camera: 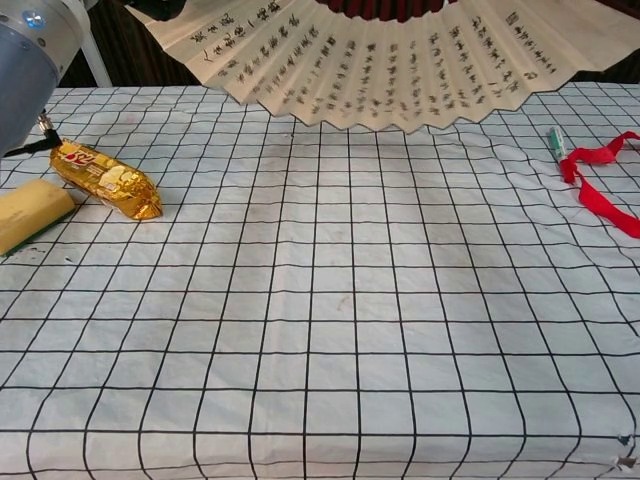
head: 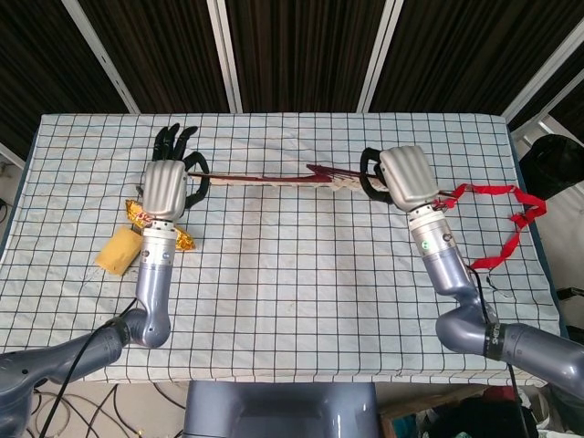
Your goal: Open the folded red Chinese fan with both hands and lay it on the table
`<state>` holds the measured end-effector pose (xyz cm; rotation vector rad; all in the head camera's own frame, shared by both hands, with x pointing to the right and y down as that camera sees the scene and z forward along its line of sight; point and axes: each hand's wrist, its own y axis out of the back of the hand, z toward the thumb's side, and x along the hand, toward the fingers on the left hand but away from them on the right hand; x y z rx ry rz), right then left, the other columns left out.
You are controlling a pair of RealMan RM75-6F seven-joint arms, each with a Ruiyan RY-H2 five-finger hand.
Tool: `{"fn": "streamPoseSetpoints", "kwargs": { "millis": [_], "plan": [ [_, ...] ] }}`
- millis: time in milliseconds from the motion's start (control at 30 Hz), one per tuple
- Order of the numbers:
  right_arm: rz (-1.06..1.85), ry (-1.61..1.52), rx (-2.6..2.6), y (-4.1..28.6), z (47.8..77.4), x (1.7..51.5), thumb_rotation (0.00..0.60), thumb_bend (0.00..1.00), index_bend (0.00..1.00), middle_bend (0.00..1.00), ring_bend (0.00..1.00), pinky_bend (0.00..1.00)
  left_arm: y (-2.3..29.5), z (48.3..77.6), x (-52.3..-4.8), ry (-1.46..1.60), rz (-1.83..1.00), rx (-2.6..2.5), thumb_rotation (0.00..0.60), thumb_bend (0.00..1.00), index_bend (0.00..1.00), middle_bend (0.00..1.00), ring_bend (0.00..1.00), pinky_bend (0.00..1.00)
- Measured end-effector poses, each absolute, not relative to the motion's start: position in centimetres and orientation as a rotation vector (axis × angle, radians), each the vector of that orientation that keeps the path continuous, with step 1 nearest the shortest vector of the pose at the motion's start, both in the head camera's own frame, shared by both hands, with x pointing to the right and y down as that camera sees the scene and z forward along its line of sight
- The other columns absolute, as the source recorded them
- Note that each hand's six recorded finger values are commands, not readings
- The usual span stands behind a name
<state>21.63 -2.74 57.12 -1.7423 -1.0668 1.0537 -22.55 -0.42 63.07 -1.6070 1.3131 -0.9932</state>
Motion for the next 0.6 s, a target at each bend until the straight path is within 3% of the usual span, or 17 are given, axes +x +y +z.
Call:
{"fn": "streamPoseSetpoints", "kwargs": {
  "millis": [600],
  "plan": [
    [1.019,-1.092,-1.634,-2.6,57.4,24.2,0.600,0.41,0.82,0.95,0.99,0.81,-0.7,63.8,-20.2,1.279,-0.981,-1.626,0.600,0.42,0.62,0.14,0.00,0.00]
  ]
}}
